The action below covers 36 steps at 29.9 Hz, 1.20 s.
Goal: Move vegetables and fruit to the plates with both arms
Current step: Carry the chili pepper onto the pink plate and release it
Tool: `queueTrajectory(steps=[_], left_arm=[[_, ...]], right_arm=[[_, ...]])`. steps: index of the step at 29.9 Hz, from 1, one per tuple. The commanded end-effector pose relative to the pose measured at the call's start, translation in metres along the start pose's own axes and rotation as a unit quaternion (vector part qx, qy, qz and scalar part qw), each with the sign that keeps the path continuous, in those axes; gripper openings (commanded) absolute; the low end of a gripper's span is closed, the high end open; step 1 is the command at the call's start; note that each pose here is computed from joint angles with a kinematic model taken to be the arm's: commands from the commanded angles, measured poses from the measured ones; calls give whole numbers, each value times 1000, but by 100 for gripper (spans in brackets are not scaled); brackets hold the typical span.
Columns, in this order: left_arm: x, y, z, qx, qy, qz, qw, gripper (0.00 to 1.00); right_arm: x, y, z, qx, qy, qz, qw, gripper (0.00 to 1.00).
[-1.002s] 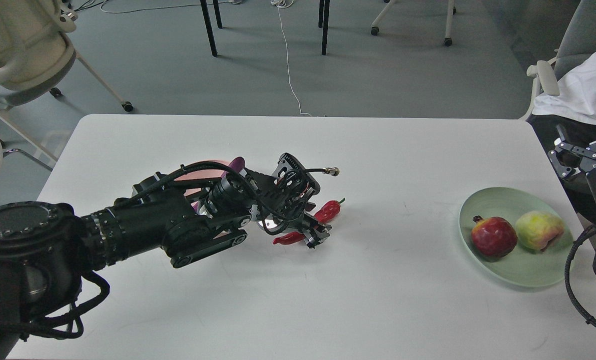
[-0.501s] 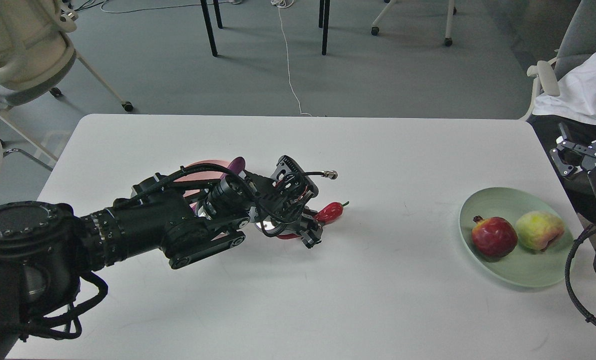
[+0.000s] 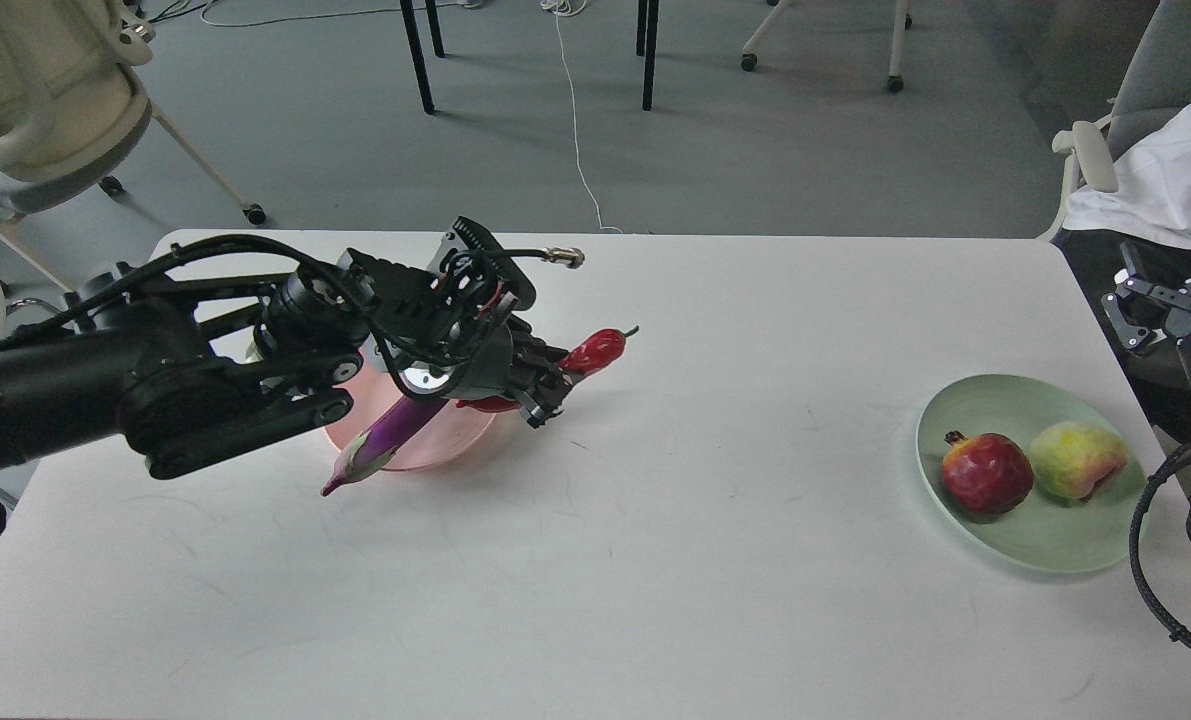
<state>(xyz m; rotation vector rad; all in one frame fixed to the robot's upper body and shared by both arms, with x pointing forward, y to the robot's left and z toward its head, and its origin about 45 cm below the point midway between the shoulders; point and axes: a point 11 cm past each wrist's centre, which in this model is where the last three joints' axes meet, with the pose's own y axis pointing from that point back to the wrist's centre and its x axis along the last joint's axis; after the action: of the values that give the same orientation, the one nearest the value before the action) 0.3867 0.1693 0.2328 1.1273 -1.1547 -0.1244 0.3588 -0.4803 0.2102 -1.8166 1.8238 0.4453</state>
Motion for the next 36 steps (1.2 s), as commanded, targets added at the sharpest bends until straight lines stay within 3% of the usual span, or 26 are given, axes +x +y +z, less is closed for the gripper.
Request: queueTrajectory(steps=[1, 6, 14, 36], left_arm=[[-25, 38, -52, 57, 29, -13, 998, 12], [-54, 59, -87, 90, 62, -34, 993, 12], [-103, 49, -108, 120, 102, -64, 985, 12], [-107, 11, -83, 88, 108, -72, 988, 18]], right_arm=[[0, 0, 2, 0, -2, 0, 1000, 99], [-2, -1, 4, -1, -5, -2, 1000, 99], [-6, -5, 1, 4, -7, -6, 1000, 99], [-7, -8, 1, 3, -2, -9, 1000, 99]])
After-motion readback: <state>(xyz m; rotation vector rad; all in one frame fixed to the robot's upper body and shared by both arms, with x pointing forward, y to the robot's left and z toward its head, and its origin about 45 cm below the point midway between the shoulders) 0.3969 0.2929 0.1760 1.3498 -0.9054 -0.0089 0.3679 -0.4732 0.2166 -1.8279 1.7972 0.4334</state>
